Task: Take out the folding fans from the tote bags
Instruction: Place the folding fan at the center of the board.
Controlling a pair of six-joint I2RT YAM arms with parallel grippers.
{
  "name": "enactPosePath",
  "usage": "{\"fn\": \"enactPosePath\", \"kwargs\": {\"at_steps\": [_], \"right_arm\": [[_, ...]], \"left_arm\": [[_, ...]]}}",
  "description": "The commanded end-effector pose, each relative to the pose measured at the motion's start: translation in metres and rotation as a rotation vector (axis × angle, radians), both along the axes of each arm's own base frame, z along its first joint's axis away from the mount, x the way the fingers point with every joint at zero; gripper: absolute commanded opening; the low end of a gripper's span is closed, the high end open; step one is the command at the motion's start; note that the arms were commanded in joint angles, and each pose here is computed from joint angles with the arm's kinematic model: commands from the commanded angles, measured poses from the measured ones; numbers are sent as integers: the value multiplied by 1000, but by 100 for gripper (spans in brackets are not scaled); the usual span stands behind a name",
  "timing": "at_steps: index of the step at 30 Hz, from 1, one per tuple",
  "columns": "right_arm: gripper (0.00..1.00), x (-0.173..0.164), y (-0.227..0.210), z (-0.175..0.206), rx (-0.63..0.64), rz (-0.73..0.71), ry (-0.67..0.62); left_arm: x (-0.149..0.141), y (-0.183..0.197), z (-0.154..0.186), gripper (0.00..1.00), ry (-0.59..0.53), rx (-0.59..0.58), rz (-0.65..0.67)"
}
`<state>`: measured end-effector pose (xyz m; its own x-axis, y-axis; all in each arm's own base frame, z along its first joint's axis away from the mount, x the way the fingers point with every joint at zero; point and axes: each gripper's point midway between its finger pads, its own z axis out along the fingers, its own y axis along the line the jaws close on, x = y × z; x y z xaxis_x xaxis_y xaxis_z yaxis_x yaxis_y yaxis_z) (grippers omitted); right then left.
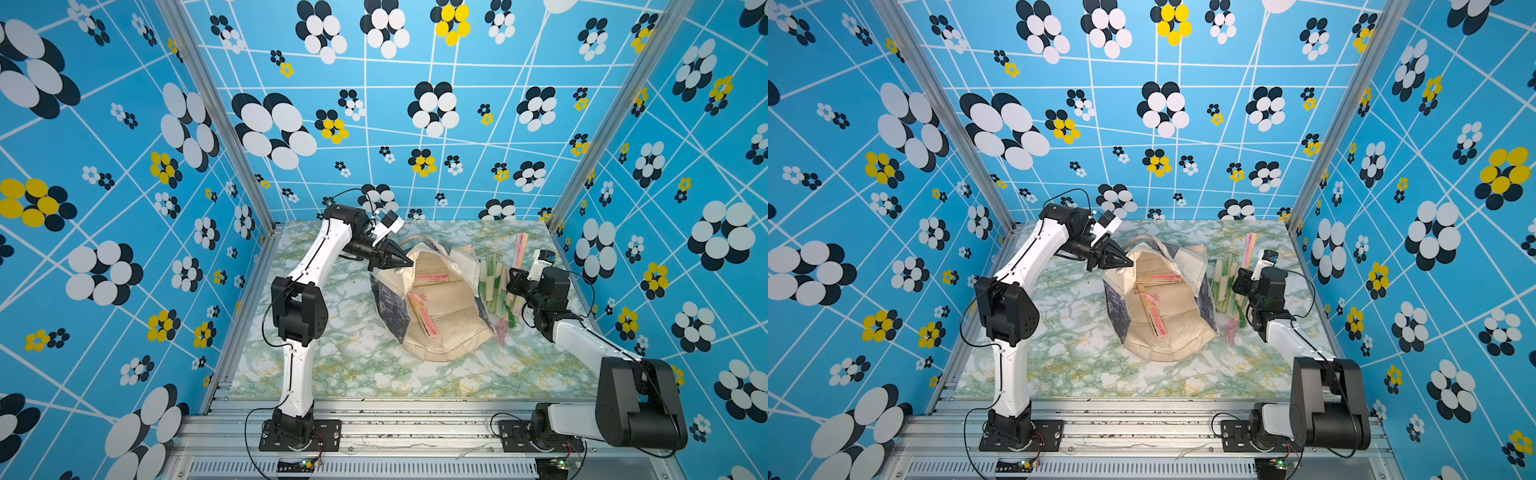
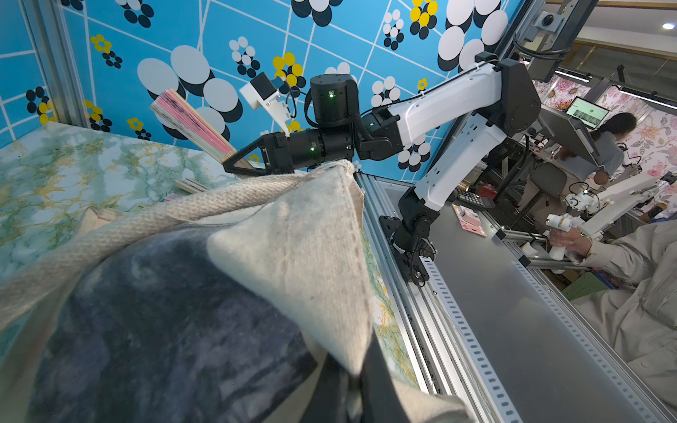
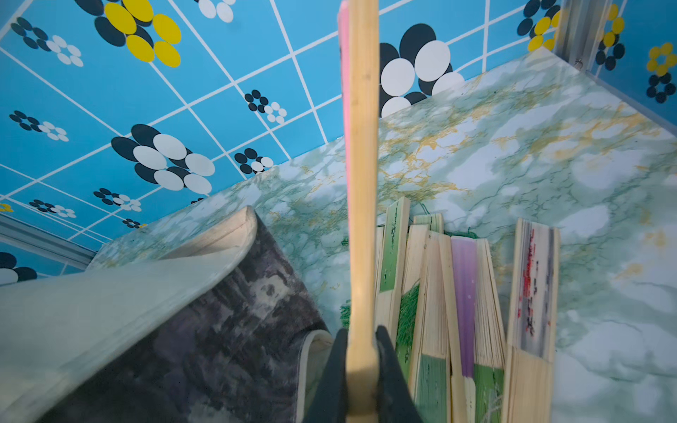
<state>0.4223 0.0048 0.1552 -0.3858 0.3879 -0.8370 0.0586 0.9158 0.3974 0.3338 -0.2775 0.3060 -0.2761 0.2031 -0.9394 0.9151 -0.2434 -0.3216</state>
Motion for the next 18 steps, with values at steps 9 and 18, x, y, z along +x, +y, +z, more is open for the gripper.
{"fn": "enactPosePath", "kwargs": {"at_steps": [9, 18], "right_arm": [[43, 15, -17, -60, 60, -76, 300], [61, -22, 9, -4, 135, 43, 182]], "left_arm": [[-29, 7, 25, 0, 147, 24, -1], [-33, 5, 27, 0, 138, 23, -10]]}}
